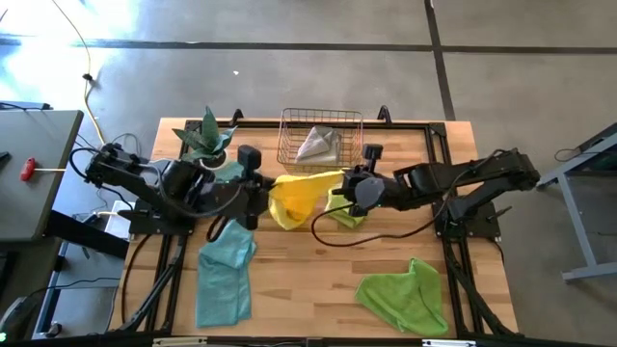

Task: Fold microfiber towels
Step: Fold the yellow microfiber towel

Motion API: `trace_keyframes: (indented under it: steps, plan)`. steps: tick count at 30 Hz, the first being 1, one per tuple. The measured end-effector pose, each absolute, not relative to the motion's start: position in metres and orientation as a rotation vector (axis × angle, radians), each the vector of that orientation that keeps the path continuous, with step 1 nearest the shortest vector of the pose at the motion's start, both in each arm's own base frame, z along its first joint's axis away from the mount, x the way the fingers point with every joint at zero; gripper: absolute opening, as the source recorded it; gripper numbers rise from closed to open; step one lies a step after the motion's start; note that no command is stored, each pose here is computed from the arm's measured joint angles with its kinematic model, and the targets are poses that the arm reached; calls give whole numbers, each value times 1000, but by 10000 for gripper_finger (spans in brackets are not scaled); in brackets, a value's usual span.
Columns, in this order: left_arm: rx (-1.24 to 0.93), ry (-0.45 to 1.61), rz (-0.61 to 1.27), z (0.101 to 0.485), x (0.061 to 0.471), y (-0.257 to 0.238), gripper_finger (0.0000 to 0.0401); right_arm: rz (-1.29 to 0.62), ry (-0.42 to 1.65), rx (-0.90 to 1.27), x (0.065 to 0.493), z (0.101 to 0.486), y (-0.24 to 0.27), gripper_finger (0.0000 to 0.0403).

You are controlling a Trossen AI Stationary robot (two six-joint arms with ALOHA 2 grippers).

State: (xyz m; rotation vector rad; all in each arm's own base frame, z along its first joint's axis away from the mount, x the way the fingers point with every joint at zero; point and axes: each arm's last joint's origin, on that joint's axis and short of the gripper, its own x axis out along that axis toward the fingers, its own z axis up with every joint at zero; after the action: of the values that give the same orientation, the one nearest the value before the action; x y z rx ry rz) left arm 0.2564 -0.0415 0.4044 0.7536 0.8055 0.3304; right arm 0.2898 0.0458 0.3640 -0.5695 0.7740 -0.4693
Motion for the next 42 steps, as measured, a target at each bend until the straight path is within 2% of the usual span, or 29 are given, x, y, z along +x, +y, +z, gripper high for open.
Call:
trace_keyframes:
  steps: [4,12,20,23,27,34,37,42]
  plan:
    - [815,821,322,404,255,-44,0,-523,727,-646,288,381,51,0]
    - [1004,907,486,407,256,-25,0,-603,688,-741,291,400,40,0]
    - [1065,974,704,414,259,4,0,-777,679,-848,301,415,7,0]
    - [1042,951,720,415,259,1,0,-750,682,-854,301,414,10,0]
    - [887,869,571,409,257,-17,0,-626,671,-748,296,404,29,0]
    - [367,830,235,385,254,-73,0,-253,793,-306,292,367,80,0]
    - [312,858,164,362,258,-101,0,-151,896,-229,303,339,111,0]
    - [251,960,111,303,271,-145,0,-63,1028,-239,323,282,164,0]
